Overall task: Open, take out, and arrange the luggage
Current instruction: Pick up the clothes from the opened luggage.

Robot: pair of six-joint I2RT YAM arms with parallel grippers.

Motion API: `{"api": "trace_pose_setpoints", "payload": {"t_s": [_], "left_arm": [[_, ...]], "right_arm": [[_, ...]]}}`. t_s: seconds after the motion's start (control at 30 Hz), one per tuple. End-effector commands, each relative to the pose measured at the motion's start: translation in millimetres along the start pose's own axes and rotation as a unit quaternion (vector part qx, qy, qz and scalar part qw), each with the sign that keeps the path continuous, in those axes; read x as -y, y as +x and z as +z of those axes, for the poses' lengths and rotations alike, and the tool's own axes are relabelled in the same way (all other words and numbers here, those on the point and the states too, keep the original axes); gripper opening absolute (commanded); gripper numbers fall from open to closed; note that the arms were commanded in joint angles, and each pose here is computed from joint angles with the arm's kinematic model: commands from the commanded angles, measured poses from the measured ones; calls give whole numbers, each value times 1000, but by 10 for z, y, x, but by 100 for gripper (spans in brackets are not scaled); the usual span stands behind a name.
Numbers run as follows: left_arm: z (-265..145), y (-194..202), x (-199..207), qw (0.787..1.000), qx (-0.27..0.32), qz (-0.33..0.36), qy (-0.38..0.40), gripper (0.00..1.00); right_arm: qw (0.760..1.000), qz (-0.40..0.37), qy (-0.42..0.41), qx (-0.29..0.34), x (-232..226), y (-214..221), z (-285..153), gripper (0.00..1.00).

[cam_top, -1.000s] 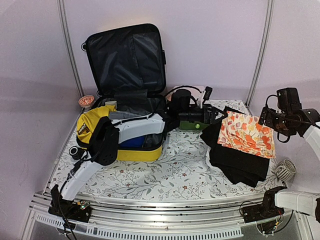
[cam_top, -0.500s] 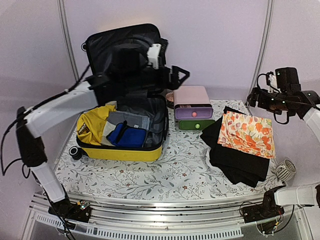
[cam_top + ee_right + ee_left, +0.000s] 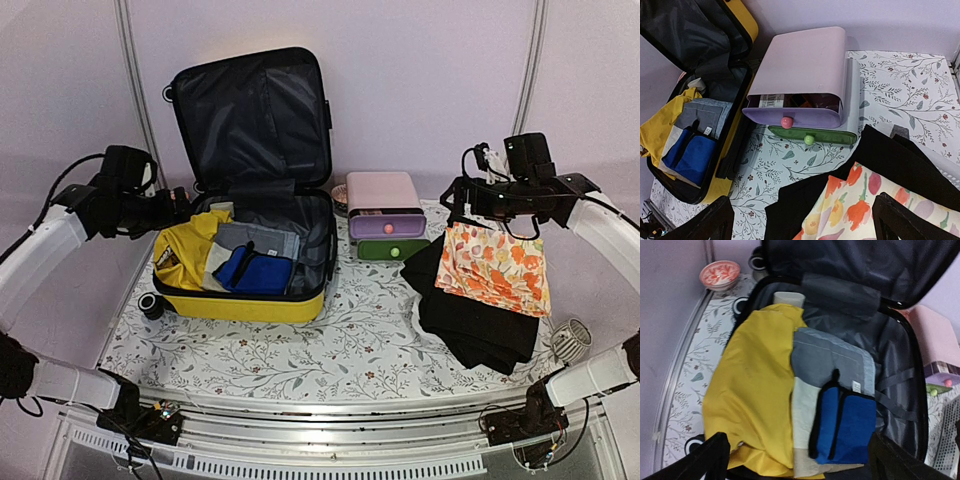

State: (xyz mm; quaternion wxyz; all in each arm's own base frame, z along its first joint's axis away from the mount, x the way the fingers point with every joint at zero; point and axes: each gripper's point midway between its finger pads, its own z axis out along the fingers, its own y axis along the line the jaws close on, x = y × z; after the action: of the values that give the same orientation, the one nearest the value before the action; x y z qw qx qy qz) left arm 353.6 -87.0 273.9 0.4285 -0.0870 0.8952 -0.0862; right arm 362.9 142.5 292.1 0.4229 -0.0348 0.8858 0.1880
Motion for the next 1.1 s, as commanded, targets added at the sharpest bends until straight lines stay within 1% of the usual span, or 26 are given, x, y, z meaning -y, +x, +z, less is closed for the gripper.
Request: {"api": "trace_pose_setpoints", "payload": {"t_s": [0.0, 0.1, 0.17, 0.3, 0.43, 0.47, 0.5, 0.57, 0.63, 0.67, 0.7, 0.77, 0.8, 0.9, 1.0, 1.07], "left_arm": [[69, 272, -484, 996, -54, -55, -49, 98], [153, 381, -805, 990, -64, -79, -98, 98], [186, 413, -936, 988, -63, -88, -113, 98], [314, 484, -939, 990, -71, -90, -88, 98], [473, 630, -977, 987, -99, -79, -96, 98], [514, 674, -965, 987, -108, -75, -91, 94], [547, 704, -942, 987, -116, -72, -84, 86], [585, 740, -889, 988, -123, -69, -66, 64], [581, 702, -857, 990, -113, -69, -56, 43], [574, 665, -844, 991, -105, -68, -52, 36], [565, 626, -828, 992, -96, -67, -47, 32], [590, 568, -789, 994, -84, -63, -31, 28], [610, 550, -790, 994, -83, -62, -28, 24], [648, 480, -852, 994, -83, -56, -36, 1], [517, 288, -942, 995, -58, -47, -65, 0], [331, 87, -916, 997, -20, -46, -63, 0]], "right_arm": [[999, -12, -32, 18, -174, -116, 36, 99], [999, -11, -37, 18, -187, -110, 46, 99], [999, -10, -39, 17, -188, -96, 49, 99], [999, -11, -38, 18, -183, -88, 39, 99], [999, -11, -41, 18, -193, -82, 32, 99], [999, -10, -40, 18, -190, -81, 32, 99], [999, -10, -41, 18, -189, -76, 37, 99], [999, -9, -42, 16, -194, -68, 47, 99], [999, -8, -47, 12, -205, -44, 75, 99], [999, -7, -51, 9, -220, -30, 93, 99], [998, -7, -56, 7, -237, -18, 105, 99], [998, -7, -65, 4, -276, -10, 127, 99], [998, -8, -70, 5, -303, -14, 125, 99], [996, -10, -87, 6, -390, -29, 124, 99], [993, -15, -114, 4, -530, -16, 131, 99], [989, -28, -148, -2, -726, 25, 148, 99]]}}
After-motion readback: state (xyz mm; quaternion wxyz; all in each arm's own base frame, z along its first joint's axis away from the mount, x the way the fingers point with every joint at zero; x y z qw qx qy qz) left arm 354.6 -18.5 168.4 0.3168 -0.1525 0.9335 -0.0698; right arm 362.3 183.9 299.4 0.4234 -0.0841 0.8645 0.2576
